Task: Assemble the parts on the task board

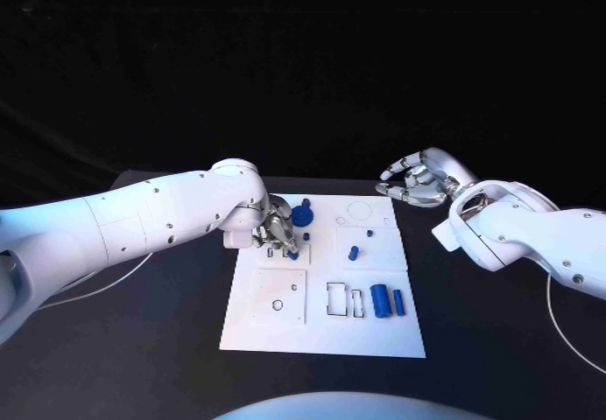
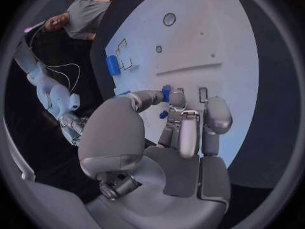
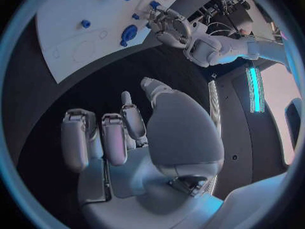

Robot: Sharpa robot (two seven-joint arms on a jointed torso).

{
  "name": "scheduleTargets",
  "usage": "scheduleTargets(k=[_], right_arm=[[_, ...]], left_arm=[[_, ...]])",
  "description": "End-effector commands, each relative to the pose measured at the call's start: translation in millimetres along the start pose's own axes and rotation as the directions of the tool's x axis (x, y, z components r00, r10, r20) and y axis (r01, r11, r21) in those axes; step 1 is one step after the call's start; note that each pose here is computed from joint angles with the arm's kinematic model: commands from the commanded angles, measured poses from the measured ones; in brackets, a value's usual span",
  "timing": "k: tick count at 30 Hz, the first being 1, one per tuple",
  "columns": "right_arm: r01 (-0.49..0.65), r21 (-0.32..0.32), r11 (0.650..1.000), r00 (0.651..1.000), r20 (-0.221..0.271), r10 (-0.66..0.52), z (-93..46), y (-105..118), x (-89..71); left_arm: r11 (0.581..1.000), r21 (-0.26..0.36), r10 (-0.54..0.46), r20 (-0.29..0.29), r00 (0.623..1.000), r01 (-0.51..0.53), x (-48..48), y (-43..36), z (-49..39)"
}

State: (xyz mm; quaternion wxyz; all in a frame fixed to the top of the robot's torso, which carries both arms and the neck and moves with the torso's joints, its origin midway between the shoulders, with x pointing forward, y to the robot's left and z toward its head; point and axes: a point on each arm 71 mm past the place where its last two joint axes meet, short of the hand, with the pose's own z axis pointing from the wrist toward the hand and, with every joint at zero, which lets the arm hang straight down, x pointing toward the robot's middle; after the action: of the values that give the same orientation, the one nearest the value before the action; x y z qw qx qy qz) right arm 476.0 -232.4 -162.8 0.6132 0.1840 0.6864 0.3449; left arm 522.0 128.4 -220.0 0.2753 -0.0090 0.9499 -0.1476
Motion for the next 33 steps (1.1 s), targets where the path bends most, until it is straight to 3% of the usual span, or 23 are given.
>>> scheduleTargets(k=[1, 8, 18, 25, 33], right_arm=[[0.006, -0.01, 1.0, 1.0, -0.012, -0.006, -0.1, 1, 1.3], [0.003, -0.008, 1.0, 1.0, -0.01, -0.003, -0.2, 0, 1.0], [0.004, -0.001, 1.0, 1.0, -0.004, -0.004, -1.0, -3, -1.5], [0.005, 0.007, 1.0, 1.0, 0.0, -0.005, -1.8, -6, -3.2], [0.006, 0.01, 1.0, 1.0, 0.001, -0.006, -2.4, -8, -3.9]], left_arm=[[0.997, 0.029, -0.066, 0.025, 0.997, 0.065, 0.7, -2.2, 0.9], [0.984, 0.062, -0.169, 0.073, 0.983, 0.164, -0.9, 1.9, -2.3], [0.953, 0.095, -0.3, 0.152, 0.942, 0.288, 2.4, 22.7, -14.6], [0.95, 0.092, -0.311, 0.175, 0.934, 0.299, 13.3, 35.8, -20.8], [0.957, 0.08, -0.29, 0.215, 0.933, 0.279, 19.1, 42.2, -23.5]])
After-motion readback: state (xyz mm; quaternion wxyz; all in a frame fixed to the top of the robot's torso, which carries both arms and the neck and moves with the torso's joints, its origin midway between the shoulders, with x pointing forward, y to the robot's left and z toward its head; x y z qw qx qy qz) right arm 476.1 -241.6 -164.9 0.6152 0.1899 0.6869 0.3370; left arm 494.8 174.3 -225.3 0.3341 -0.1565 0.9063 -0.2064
